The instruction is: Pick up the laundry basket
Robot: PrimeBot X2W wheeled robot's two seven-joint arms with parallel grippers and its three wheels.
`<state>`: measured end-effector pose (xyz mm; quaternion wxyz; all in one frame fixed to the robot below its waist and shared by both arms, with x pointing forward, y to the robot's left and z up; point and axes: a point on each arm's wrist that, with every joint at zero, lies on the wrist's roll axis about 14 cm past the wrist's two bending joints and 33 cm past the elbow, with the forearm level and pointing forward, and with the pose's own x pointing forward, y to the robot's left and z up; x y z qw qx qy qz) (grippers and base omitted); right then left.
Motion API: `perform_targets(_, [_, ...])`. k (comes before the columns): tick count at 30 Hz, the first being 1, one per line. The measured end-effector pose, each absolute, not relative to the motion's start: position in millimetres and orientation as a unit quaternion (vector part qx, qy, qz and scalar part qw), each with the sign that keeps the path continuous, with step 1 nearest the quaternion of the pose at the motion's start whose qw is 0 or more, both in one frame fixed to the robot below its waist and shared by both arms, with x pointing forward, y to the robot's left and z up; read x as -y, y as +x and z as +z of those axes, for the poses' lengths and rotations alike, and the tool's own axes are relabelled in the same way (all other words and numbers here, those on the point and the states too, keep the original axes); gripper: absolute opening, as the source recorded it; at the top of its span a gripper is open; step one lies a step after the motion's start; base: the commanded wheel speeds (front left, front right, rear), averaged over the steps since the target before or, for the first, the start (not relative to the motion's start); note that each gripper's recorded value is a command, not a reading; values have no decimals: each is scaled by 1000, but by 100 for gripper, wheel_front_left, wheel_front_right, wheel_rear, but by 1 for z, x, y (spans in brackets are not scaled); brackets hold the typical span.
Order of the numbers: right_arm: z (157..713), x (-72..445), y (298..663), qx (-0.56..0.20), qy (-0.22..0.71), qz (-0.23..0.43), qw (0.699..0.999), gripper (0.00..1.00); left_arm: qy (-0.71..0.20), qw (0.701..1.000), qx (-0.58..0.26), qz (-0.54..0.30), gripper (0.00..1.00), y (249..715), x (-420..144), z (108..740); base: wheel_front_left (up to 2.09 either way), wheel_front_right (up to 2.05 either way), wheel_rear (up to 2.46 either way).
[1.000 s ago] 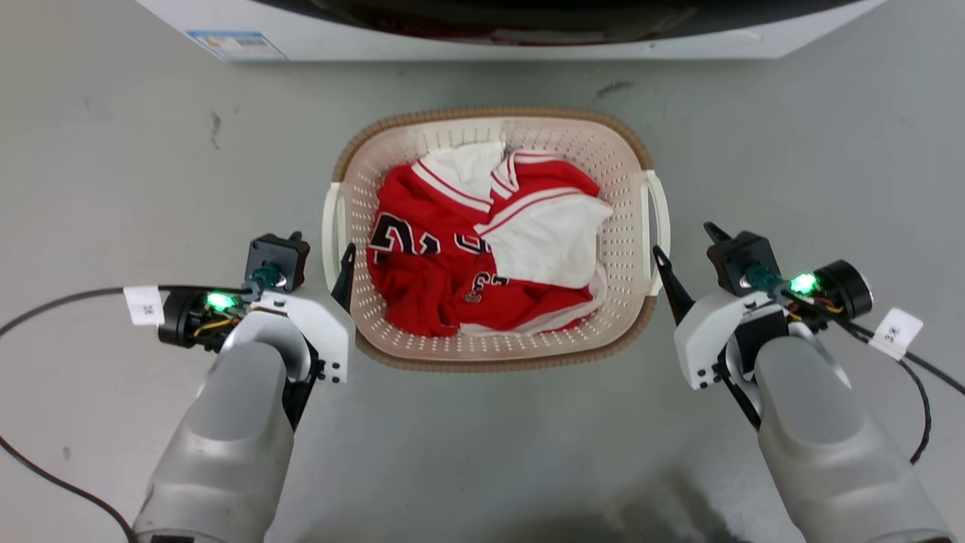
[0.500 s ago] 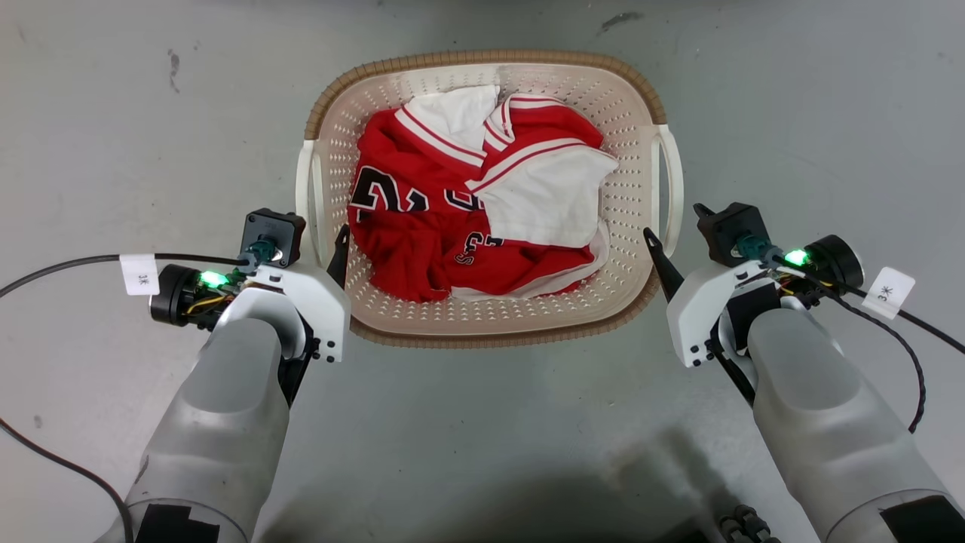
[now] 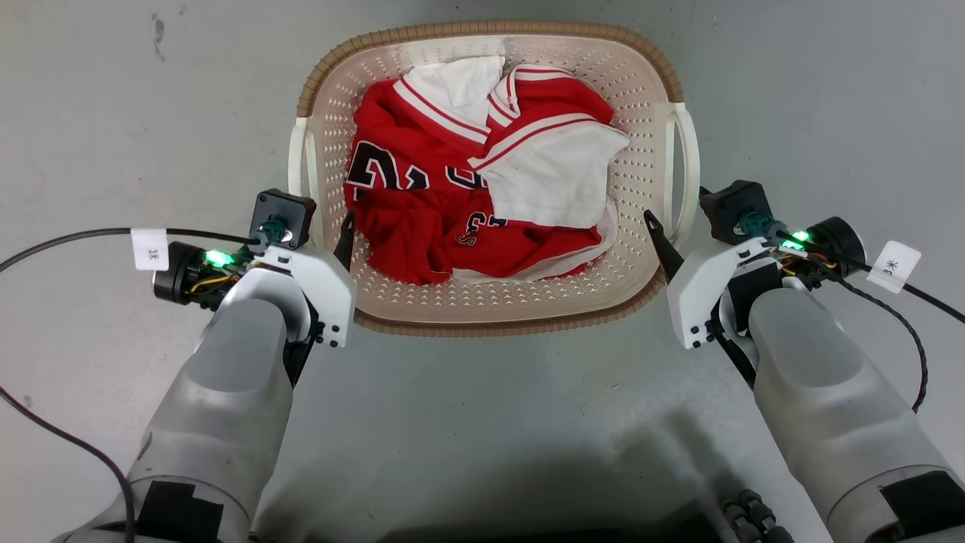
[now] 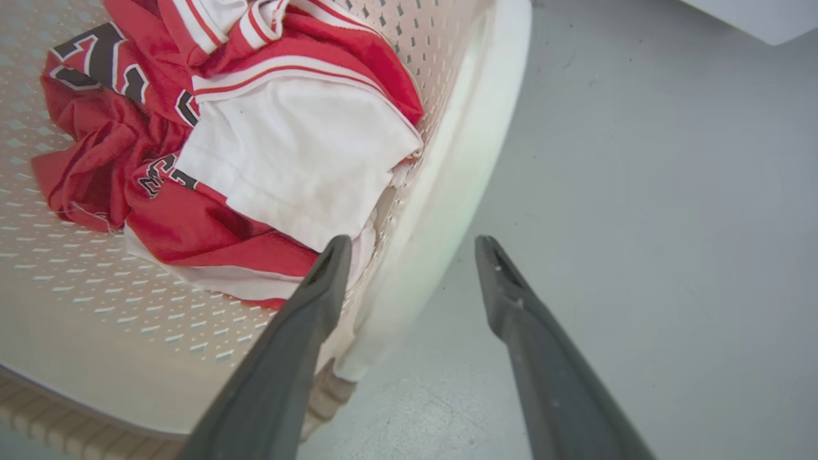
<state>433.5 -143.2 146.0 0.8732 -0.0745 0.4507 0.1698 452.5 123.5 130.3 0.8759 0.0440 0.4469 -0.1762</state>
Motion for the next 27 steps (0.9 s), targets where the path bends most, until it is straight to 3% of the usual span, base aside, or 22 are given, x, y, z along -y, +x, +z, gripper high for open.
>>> perform_targets(1, [145,143,433,-453,-74,171,872,100,45,876,-448,-177,100,453,-123,129,0,0,0])
perform_targets(2, [142,142,431,-457,-71,170,870,71,45,873,-452,-178,100,451,-122,127,0,0,0])
perform_targets(3, [142,142,431,-457,-71,170,870,19,45,873,-452,-178,55,451,-122,127,0,0,0])
perform_targets(4, [142,141,432,-456,-70,171,871,0,45,870,-457,-179,27,448,-122,126,0,0,0])
perform_targets(5, [142,141,432,-456,-70,171,871,0,45,870,-457,-179,0,448,-122,126,0,0,0])
perform_targets(27, [192,137,431,-431,-73,170,883,0,39,885,-431,-173,0,444,-117,182,0,0,0])
